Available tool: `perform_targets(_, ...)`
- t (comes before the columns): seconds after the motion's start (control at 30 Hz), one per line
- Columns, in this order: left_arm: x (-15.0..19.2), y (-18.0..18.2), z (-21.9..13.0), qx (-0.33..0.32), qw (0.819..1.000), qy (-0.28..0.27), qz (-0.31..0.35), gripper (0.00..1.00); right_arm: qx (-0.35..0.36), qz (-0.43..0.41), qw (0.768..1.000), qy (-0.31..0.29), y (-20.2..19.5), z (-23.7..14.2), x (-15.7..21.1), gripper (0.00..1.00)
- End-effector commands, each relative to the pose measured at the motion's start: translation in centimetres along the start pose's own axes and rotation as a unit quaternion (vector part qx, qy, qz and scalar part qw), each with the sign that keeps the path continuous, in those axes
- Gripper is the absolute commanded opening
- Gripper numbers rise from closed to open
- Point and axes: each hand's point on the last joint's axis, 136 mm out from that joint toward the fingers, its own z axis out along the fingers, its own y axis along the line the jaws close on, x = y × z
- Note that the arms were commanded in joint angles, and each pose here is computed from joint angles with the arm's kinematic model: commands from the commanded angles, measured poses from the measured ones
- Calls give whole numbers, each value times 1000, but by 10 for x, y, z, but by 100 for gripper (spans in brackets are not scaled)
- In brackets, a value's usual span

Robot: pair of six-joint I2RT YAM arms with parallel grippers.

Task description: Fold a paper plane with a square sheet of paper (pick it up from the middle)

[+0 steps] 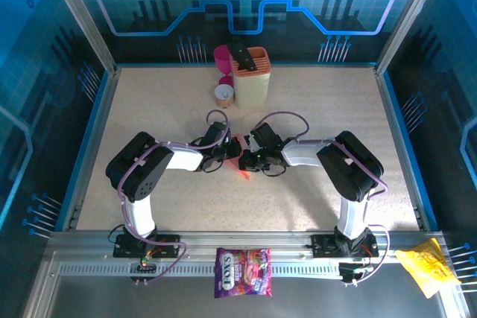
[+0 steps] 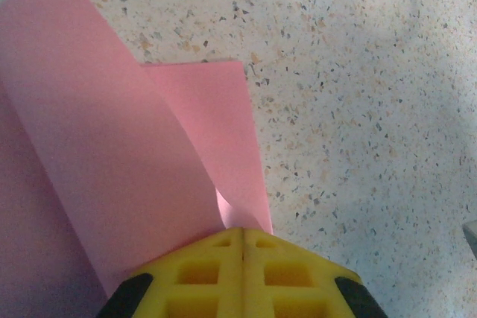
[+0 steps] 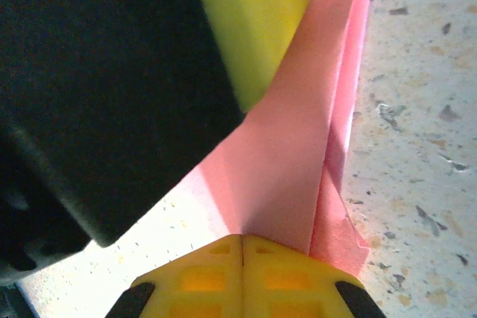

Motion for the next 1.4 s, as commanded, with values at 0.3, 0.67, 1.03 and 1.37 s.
perform_targets(0.3,35,53,6,-99,994,52,-6,0,43,-47,995,76,-22,-11,52,0)
perform_targets(0.67,33,53,5,-100,994,49,-6,0,72,-29,991,105,-58,-15,95,0)
perform_targets(1.03,37,60,5,-110,993,52,-11,0,68,9,995,67,-67,-46,87,0)
perform_targets(1.37,38,60,6,-108,993,50,-17,0,7,-14,1000,10,2,-58,36,0)
